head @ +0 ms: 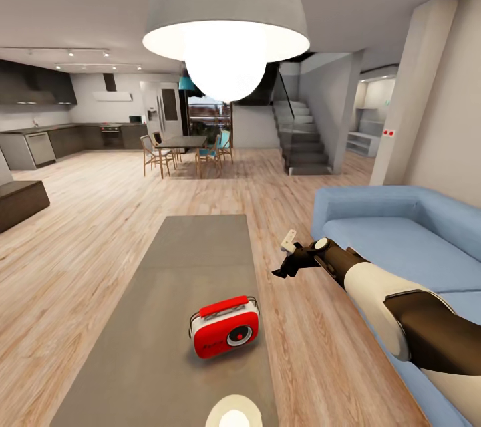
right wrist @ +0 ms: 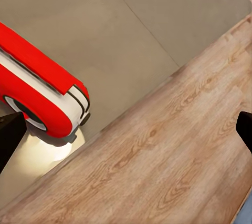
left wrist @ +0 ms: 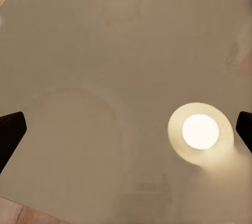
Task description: Turn on the radio receiver that's on the table in the living room.
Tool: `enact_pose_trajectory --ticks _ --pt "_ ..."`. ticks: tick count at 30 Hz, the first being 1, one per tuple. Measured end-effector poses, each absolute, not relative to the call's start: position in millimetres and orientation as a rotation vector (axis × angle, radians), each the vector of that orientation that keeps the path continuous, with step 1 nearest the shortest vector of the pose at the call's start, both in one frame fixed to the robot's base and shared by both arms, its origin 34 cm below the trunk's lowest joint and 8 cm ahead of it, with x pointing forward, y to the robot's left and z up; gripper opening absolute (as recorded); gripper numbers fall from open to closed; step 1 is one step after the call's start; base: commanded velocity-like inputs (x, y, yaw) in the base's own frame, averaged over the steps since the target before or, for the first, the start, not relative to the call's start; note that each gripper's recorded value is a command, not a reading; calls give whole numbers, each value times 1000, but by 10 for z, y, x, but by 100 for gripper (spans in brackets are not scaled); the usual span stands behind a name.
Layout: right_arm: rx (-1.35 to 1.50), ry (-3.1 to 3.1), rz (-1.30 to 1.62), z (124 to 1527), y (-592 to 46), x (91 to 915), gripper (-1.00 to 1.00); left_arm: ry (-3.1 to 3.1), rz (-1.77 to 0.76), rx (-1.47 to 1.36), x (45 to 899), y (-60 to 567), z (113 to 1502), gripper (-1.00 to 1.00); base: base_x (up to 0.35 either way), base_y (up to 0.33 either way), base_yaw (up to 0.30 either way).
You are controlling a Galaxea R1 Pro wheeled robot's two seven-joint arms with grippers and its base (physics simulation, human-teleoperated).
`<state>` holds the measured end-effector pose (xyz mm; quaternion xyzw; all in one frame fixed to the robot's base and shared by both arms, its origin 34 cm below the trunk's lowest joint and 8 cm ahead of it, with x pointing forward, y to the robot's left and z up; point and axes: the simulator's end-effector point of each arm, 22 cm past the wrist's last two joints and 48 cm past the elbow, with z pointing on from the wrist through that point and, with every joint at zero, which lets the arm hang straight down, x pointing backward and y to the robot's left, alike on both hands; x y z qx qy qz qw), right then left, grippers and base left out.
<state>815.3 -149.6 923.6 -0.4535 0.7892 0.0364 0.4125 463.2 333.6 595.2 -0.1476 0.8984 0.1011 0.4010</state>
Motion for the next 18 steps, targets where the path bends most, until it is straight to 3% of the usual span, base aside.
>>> enact_pose_trajectory --ticks 18 --pt "-1143 1983 99 9144 -1472 8148 100 2273 254 -373 4633 3333 5858 100 0 0 0"
